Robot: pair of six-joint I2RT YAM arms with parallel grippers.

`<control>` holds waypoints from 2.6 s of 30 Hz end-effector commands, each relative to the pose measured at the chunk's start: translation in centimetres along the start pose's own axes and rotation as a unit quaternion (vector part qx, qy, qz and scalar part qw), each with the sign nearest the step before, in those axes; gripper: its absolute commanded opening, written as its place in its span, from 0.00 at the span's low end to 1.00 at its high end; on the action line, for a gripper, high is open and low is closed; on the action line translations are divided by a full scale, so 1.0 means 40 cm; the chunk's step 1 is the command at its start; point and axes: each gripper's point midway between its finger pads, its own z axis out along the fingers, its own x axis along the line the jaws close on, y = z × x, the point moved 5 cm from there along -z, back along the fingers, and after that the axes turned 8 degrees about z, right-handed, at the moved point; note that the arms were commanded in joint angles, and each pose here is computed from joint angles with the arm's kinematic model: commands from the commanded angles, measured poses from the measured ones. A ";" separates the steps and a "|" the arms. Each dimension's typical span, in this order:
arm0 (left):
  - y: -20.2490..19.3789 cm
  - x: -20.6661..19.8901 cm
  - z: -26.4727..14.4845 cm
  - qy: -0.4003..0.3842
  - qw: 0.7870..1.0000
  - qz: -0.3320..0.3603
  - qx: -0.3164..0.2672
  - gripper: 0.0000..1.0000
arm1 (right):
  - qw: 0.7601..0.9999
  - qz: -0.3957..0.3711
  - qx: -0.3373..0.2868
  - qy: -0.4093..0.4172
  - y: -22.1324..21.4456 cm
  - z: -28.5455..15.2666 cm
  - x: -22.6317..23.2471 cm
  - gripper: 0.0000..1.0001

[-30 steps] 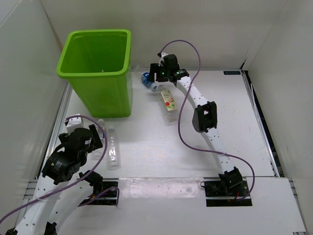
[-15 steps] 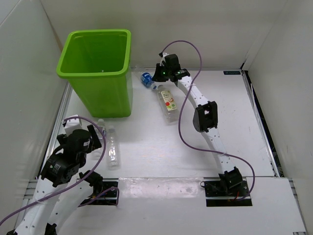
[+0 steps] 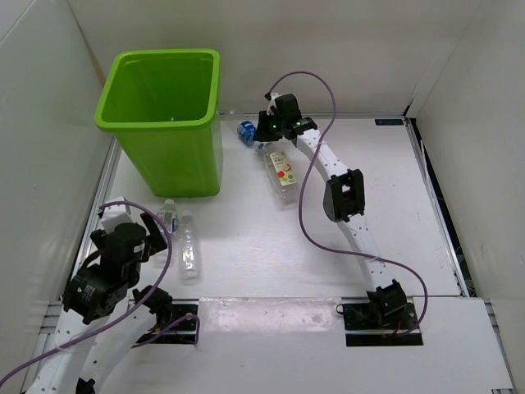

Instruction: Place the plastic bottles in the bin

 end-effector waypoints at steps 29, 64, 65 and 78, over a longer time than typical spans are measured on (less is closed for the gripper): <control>0.001 0.008 0.002 0.016 1.000 0.000 0.001 1.00 | 0.999 0.017 -0.033 -0.003 0.062 -0.038 0.012 0.63; 0.011 -0.006 0.035 0.018 0.999 0.000 -0.037 1.00 | 0.949 0.288 -0.033 0.125 0.175 -0.441 -0.189 0.90; 0.012 -0.007 0.035 0.015 0.999 0.000 -0.038 1.00 | 0.953 0.269 -0.048 0.132 0.192 -0.477 -0.178 0.90; 0.037 -0.081 0.088 -0.035 0.996 -0.009 -0.078 1.00 | 0.974 0.206 -0.022 0.096 0.171 -0.691 -0.135 0.90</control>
